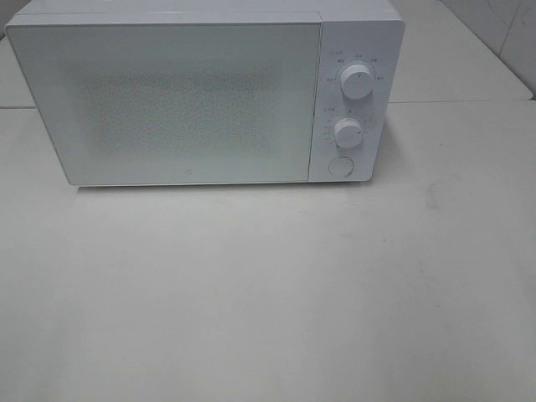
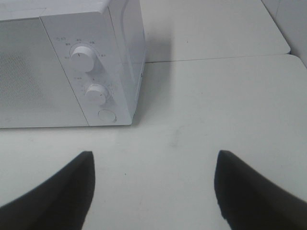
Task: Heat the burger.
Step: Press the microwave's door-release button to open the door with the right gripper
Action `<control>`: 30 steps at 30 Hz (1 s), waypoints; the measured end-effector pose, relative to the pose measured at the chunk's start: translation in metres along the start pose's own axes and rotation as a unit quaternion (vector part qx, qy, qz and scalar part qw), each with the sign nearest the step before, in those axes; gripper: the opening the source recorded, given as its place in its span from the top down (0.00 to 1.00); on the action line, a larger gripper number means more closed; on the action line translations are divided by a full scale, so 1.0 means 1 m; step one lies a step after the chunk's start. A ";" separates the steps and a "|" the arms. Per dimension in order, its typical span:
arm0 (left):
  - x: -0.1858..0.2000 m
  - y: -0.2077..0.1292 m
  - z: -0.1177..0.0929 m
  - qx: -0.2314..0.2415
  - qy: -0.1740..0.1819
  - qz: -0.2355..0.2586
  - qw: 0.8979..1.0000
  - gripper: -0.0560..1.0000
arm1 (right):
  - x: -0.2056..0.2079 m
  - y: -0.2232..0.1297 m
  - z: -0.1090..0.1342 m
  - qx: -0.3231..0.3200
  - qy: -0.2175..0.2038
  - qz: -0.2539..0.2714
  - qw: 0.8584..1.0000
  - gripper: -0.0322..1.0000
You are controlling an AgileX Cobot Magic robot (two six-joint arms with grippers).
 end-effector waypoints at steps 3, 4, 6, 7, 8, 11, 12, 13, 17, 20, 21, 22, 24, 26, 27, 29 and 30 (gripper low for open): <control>0.000 0.000 0.000 0.000 0.000 0.000 1.000 0.01 | -0.014 0.006 0.000 -0.001 0.000 -0.003 1.000 0.31; 0.000 0.000 0.000 0.000 0.000 0.000 1.000 0.01 | -0.020 0.007 0.000 -0.001 -0.001 -0.002 1.000 0.31; 0.000 0.000 0.000 0.000 0.000 0.000 1.000 0.01 | -0.032 0.007 0.000 -0.001 -0.003 0.005 1.000 0.31; 0.000 0.000 0.000 0.000 0.000 0.000 1.000 0.01 | -0.037 0.008 0.000 -0.001 -0.004 0.007 1.000 0.31; 0.000 0.000 0.000 0.000 0.000 0.000 1.000 0.01 | -0.037 0.008 0.000 -0.001 -0.004 0.007 1.000 0.31; 0.000 0.000 0.000 0.000 0.000 0.000 1.000 0.01 | -0.054 0.010 -0.001 -0.002 -0.005 0.009 1.000 0.31; 0.000 0.000 0.000 0.000 0.000 0.000 1.000 0.01 | -0.065 0.012 -0.001 -0.002 -0.006 0.007 1.000 0.31; 0.000 0.000 0.000 0.000 0.000 0.000 1.000 0.01 | -0.065 0.012 -0.001 -0.002 -0.006 0.007 1.000 0.31; 0.000 0.000 0.000 0.000 0.000 0.000 1.000 0.01 | -0.092 0.014 -0.001 -0.002 -0.007 0.000 1.000 0.31; 0.000 0.000 0.000 0.000 0.000 0.000 1.000 0.01 | -0.106 0.018 -0.002 -0.002 -0.006 -0.012 1.000 0.31; 0.000 0.000 0.000 0.000 0.000 0.000 1.000 0.01 | -0.110 0.018 -0.002 -0.002 -0.006 -0.015 1.000 0.31; 0.000 0.000 0.000 0.000 0.000 0.000 1.000 0.01 | -0.110 0.018 -0.002 -0.002 -0.006 -0.015 1.000 0.31; 0.000 0.000 0.000 0.000 0.000 0.000 1.000 0.01 | -0.125 0.017 -0.003 -0.002 -0.006 -0.019 1.000 0.31; 0.000 0.000 0.000 0.000 0.000 0.000 1.000 0.01 | -0.134 0.017 -0.003 -0.002 -0.006 -0.024 1.000 0.31; 0.000 0.000 0.000 0.000 0.000 0.000 1.000 0.01 | -0.143 0.014 -0.004 -0.001 -0.007 -0.024 1.000 0.31; 0.000 0.000 0.000 0.000 0.000 0.000 1.000 0.01 | -0.147 0.013 -0.004 0.001 -0.007 -0.025 1.000 0.31; 0.000 0.000 0.000 0.000 0.000 0.000 1.000 0.01 | -0.147 0.013 -0.004 0.001 -0.007 -0.025 1.000 0.31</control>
Point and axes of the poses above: a point on each arm's last joint axis where the gripper is mounted, x pointing back along that axis away from the gripper, z along the wrist's bending axis when the last joint is at zero, y = z × x, the point moved 10 cm from there along -x, pointing out along that axis toward the gripper, and after that the axes turned 3 degrees about -x, right-handed, at the moved point
